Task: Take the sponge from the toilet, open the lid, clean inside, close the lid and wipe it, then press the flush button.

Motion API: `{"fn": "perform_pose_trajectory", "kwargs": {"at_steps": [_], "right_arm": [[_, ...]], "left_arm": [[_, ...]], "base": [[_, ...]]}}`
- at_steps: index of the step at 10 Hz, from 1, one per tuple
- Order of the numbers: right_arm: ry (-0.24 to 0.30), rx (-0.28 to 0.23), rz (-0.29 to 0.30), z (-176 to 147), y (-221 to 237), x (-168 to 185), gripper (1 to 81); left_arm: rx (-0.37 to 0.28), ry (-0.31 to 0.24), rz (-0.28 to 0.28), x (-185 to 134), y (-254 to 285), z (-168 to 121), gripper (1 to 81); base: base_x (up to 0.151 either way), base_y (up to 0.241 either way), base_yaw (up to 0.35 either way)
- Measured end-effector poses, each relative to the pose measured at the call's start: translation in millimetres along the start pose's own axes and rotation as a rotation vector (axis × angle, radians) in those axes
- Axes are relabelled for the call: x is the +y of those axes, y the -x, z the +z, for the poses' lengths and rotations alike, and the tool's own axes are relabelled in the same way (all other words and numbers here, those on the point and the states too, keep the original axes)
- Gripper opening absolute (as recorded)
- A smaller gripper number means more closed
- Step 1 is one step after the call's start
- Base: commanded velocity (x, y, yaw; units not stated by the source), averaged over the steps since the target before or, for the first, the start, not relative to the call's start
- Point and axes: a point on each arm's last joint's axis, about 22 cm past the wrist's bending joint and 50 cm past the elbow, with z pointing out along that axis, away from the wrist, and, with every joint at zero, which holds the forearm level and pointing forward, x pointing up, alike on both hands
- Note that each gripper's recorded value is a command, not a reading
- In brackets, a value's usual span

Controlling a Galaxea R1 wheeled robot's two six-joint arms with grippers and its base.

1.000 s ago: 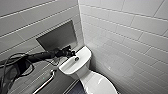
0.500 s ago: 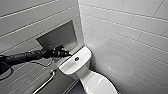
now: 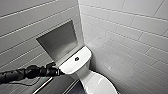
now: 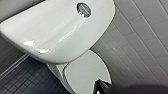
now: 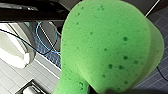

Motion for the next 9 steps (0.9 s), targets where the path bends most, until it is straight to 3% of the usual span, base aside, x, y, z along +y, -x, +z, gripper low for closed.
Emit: {"fn": "perform_pose_trajectory", "kwargs": {"at_steps": [2,5,9], "right_arm": [[-0.003,0.015,-0.008,0.4,-13.9,-2.5,1.0],[-0.002,0.017,-0.009,0.1,-15.6,-1.9,1.0],[-0.002,0.022,-0.011,0.0,-19.2,-1.9,1.0]], "left_arm": [[-0.080,-0.036,-0.044,-33.4,68.7,4.5,1.0],[-0.203,-0.030,-0.100,-60.2,191.0,22.1,1.0],[-0.302,-0.040,-0.151,-98.0,339.2,46.5,1.0]], "base": [[0.000,0.000,0.000],[0.000,0.000,0.000],[0.000,0.000,0.000]]}}
